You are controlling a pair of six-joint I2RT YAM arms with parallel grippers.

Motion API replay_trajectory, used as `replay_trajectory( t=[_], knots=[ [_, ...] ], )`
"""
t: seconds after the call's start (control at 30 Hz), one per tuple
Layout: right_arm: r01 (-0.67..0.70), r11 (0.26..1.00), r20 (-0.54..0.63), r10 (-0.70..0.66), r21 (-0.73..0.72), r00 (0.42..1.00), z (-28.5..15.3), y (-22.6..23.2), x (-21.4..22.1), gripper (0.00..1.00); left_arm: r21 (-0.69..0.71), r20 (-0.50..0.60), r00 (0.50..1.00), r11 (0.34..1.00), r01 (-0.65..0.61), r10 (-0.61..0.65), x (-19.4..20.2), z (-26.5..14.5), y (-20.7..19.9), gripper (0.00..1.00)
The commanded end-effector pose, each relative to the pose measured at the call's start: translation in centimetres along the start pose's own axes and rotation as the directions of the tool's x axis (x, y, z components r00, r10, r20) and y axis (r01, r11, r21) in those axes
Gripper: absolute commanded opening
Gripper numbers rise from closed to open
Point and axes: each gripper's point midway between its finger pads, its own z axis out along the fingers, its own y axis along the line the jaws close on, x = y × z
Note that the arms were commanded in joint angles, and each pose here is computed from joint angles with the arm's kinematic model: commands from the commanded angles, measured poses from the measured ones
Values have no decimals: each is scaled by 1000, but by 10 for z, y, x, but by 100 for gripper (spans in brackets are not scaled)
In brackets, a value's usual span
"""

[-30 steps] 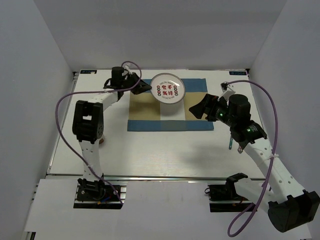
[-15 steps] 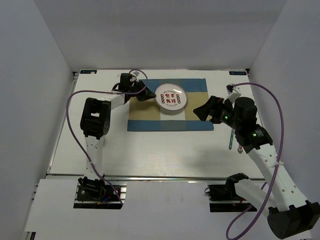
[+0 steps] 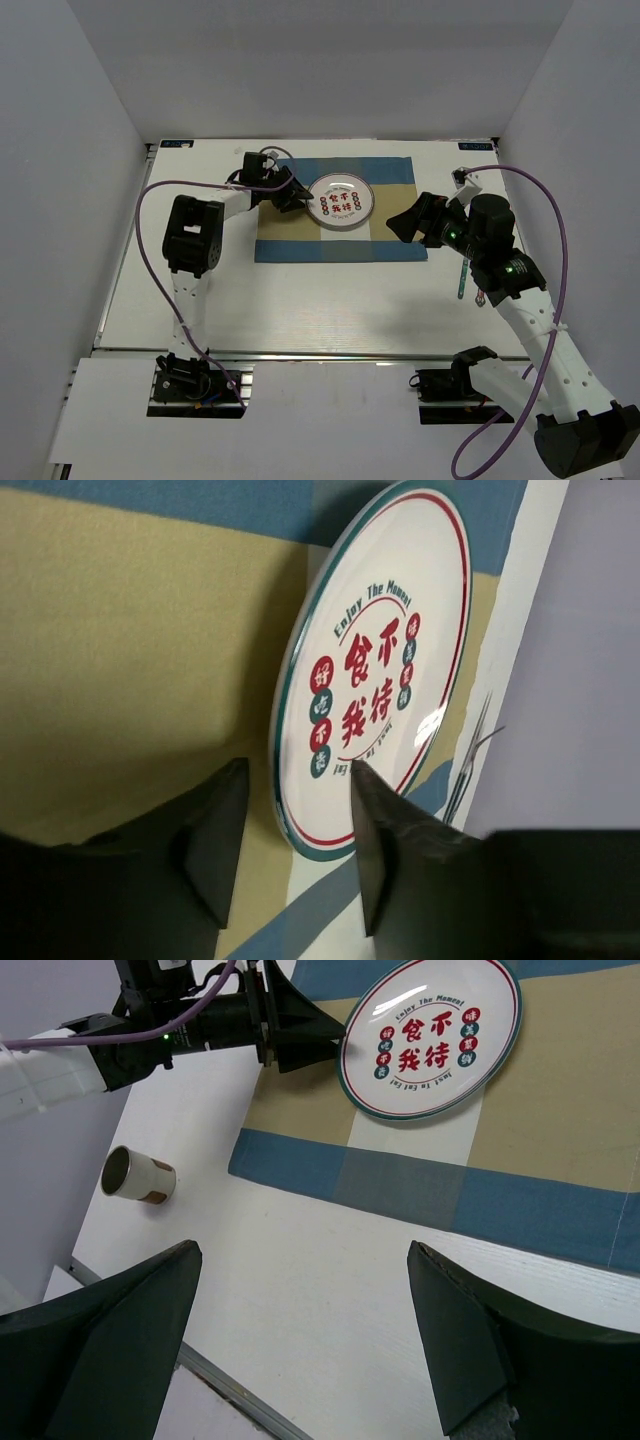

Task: Set the dinner table for one person

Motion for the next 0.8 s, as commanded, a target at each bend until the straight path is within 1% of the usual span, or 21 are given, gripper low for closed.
replay_trajectory(
  t=[0.0, 0.03, 0.1, 0.13, 0.17, 0.2, 0.23, 0.27, 0.3, 0.33, 0.37, 0.4, 0.47, 0.5, 0.57, 0.6, 0.63, 0.67, 0.7, 0.77],
  knots=[
    [22, 999, 30, -21, -28, 999, -5, 6, -8, 89, 8, 83, 993, 997, -81, 80, -17, -33, -44, 57],
    [21, 999, 29, -20, -30, 999, -4, 7, -7, 89, -13, 80, 994, 997, -72, 73, -16, -36, -42, 77],
    [19, 999, 26, -18, -33, 1000, -3, 7, -7, 89, -7, 105, 989, 995, -100, 100, -20, -47, -55, 77],
    [16, 999, 21, -15, -32, 1000, -1, 6, -6, 89, -15, 116, 988, 994, -105, 106, -22, -56, -62, 80],
    [16, 999, 20, -15, -34, 1000, 0, 6, -6, 89, -40, 143, 982, 992, -121, 125, -28, -63, -65, 87],
    [18, 999, 15, -18, -34, 1000, 2, 6, -6, 89, -72, 153, 980, 991, -116, 126, -28, -77, -71, 98],
    [16, 999, 13, -16, -30, 1000, 3, 5, -6, 89, -124, 161, 979, 986, -109, 128, -30, -79, -63, 98],
    [29, 999, 9, -29, -27, 1000, 5, 4, -5, 89, -197, 247, 955, 974, -116, 164, -50, -98, -70, 98],
    [32, 999, 6, -32, -14, 999, 6, 2, -7, 89, -286, 238, 960, 955, -79, 151, -45, -113, -60, 98],
    [31, 999, -8, -31, 14, 999, 10, -4, -6, 89, -349, 269, 950, 935, -57, 159, -51, -126, -57, 98],
    [41, 999, -34, -40, 31, 999, 13, -8, -2, 89, -407, 342, 923, 913, -22, 175, -65, -151, -65, 98],
    [39, 998, -66, -35, 45, 997, 19, -13, 3, 89, -501, 355, 922, 864, 51, 151, -64, -174, -43, 98],
    [39, 997, -91, -33, 63, 995, 23, -16, 4, 89, -551, 419, 899, 823, 139, 129, -69, -205, -32, 98],
    [40, 998, -99, -34, 55, 994, 25, -16, 5, 89, -612, 462, 871, 771, 178, 167, -67, -235, -26, 98],
    [35, 999, -128, -31, 29, 991, 31, -14, 14, 89, -651, 539, 824, 708, 276, 175, -67, -274, -10, 98],
    [36, 999, -125, -34, 13, 992, 34, -12, 14, 89, -657, 573, 800, 683, 318, 179, -58, -302, -9, 98],
    [33, 999, -130, -32, 10, 991, 36, -13, 15, 89, -688, 597, 781, 617, 382, 183, -49, -320, 12, 98],
    [34, 999, -136, -33, 8, 990, 38, -13, 17, 89, -685, 628, 761, 581, 440, 164, -41, -333, 23, 98],
    [37, 999, -145, -36, 7, 989, 41, -14, 18, 89, -706, 638, 753, 513, 488, 161, -25, -355, 43, 98],
    [41, 999, -153, -41, -6, 987, 43, -11, 19, 89, -703, 664, 734, 450, 550, 141, -9, -376, 60, 98]
  ],
)
